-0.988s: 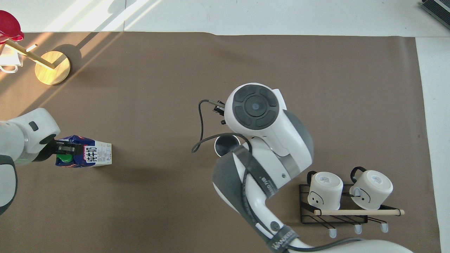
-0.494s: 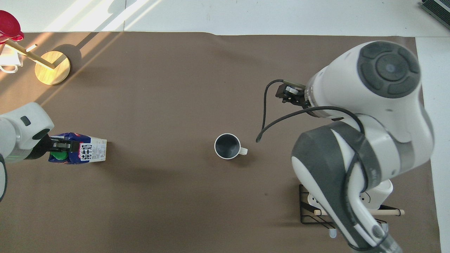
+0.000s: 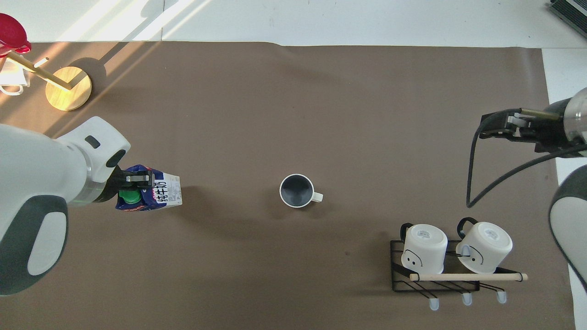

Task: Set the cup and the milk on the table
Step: 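Carry the carton beside the mug and lower it with the left gripper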

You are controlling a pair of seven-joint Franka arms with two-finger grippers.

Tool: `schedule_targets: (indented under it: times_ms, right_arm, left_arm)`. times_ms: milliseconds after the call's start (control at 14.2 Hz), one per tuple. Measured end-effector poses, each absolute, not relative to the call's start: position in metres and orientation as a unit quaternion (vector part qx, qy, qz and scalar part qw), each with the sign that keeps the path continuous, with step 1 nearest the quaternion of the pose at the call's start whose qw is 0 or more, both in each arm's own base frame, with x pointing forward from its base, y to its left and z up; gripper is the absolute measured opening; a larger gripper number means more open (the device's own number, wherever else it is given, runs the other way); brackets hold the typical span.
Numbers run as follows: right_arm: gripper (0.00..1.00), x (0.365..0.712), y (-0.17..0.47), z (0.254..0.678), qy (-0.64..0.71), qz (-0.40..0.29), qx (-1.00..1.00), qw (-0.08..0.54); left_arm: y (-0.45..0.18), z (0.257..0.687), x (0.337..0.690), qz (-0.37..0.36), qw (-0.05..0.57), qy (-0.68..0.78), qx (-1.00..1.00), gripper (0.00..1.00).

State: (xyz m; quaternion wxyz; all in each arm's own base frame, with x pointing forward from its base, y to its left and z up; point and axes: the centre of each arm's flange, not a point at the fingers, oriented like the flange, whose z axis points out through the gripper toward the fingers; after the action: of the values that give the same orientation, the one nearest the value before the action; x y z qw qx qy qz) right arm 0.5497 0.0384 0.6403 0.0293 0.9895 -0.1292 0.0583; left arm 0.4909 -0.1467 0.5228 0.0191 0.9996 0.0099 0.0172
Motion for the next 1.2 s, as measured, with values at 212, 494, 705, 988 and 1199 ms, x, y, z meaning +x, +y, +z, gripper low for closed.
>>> schedule_targets:
  times_ms: [212,494,705,988,1199]
  right_arm:
    - [1.00,0.543,0.028,0.649,-0.102,0.035,0.994,0.036]
    - [1.00,0.532,0.015,0.667,-0.048,0.010,0.998,0.040]
    - [1.00,0.532,0.018,0.669,-0.040,0.006,0.999,0.032]
    - [1.00,0.531,0.027,0.669,-0.031,0.006,0.999,0.030]
    - [1.00,0.531,0.028,0.669,-0.030,0.006,0.999,0.030]
  left_arm:
    - [-0.173,0.523,0.488,0.019,0.043,0.021,0.999,0.47]
    - [-0.214,0.507,0.491,0.031,0.055,0.038,0.997,0.47]
    - [-0.251,0.490,0.488,0.032,0.060,0.045,0.997,0.47]
    - [-0.270,0.482,0.484,0.027,0.060,0.047,0.997,0.46]
    - [-0.290,0.476,0.478,0.021,0.059,0.050,0.997,0.45]
